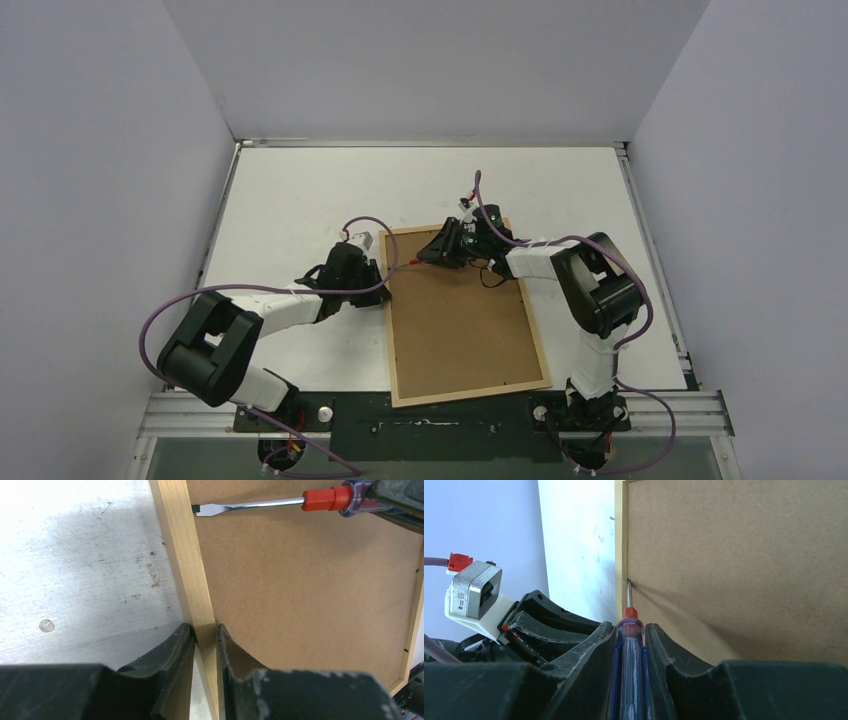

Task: Take the photo out of the frame
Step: Release the photo frame item from the photo frame.

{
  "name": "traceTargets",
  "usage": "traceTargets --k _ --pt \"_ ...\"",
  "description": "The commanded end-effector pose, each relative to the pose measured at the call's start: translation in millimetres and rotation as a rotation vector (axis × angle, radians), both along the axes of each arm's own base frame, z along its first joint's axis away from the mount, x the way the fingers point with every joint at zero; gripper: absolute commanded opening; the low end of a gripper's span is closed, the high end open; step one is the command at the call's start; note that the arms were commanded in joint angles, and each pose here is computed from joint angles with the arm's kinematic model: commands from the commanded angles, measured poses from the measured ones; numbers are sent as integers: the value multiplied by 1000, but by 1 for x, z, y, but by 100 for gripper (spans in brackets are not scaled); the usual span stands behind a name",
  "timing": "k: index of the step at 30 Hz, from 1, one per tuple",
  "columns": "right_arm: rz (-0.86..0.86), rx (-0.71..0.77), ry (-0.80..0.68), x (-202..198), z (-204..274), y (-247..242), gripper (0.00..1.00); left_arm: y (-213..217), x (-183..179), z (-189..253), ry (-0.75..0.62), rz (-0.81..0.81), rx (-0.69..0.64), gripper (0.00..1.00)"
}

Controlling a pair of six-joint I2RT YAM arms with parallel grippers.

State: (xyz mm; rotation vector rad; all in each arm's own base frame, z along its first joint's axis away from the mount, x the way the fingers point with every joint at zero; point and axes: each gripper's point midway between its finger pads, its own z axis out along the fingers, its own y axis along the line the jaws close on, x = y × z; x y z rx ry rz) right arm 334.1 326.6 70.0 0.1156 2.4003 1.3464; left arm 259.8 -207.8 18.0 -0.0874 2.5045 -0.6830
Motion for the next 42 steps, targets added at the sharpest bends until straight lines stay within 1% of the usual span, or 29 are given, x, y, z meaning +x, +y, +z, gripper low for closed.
traceTargets --k 1,11,24,33,42 --pt "7 50 -30 3 -4 6 0 0 -42 -28 167 -109 33 0" --pt "31 62 -34 4 -3 7 0 -1 -46 -34 187 -129 34 0" --pt "61 44 -28 2 -10 8 0 -2 -44 -31 175 -140 31 0" --pt "104 -59 -60 1 -10 6 0 0 -45 -30 172 -142 43 0" --pt "127 -126 -91 -5 -8 14 0 1 -42 -26 163 -146 45 0"
